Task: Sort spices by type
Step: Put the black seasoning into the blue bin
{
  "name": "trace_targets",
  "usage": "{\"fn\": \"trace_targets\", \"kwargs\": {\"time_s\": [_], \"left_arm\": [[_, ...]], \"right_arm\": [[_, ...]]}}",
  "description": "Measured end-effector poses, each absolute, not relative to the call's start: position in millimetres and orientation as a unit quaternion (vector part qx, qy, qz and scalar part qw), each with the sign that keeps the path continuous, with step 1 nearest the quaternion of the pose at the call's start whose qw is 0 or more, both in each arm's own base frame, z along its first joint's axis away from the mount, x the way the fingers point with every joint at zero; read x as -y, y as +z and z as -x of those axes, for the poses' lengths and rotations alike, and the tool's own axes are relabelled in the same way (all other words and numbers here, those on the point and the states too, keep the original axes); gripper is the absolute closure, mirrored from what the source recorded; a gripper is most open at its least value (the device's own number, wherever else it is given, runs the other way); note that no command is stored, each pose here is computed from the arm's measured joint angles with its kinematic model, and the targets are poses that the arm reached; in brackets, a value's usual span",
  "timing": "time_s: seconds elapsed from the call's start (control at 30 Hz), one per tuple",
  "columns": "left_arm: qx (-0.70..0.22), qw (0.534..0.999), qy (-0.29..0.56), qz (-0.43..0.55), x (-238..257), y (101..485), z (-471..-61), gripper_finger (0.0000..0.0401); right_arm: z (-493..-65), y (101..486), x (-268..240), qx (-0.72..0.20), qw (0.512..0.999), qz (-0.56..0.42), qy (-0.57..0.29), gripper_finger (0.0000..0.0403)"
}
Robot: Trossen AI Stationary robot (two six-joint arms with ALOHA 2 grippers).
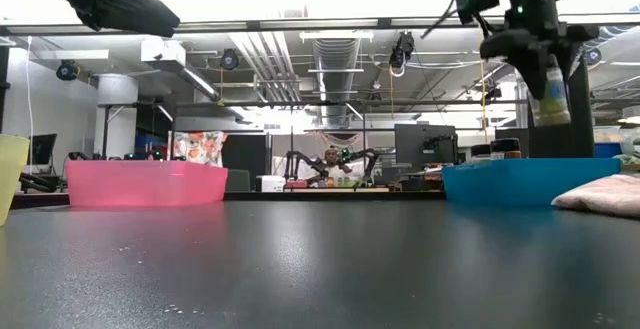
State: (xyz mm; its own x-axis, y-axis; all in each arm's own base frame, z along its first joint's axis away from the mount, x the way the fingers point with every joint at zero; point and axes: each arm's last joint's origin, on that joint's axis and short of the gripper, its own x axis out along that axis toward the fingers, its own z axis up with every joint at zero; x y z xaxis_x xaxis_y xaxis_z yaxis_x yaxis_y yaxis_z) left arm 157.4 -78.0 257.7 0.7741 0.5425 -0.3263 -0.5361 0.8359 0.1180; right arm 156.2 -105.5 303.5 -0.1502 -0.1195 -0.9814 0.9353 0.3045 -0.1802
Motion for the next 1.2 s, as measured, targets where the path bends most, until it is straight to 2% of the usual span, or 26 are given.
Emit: {"fn": "trace_targets", "kwargs": {"time_s": [0.53,0.87,1.2], "left_arm": [[-0.174,0.941,0.289,-0.010,78,258,-157,0.0184],[-0.172,0.941,0.291,-0.011,78,258,-157,0.0184],[-0.172,0.941,0.292,-0.011,78,258,-157,0.0184]], "right_arm": [[-125,252,115,-0.549,0.580,-0.374,-0.472,0.0218],[-129,220,126,-0.555,0.583,-0.382,-0.454,0.0218],[-132,208,128,-0.554,0.592,-0.382,-0.443,0.0218]]}}
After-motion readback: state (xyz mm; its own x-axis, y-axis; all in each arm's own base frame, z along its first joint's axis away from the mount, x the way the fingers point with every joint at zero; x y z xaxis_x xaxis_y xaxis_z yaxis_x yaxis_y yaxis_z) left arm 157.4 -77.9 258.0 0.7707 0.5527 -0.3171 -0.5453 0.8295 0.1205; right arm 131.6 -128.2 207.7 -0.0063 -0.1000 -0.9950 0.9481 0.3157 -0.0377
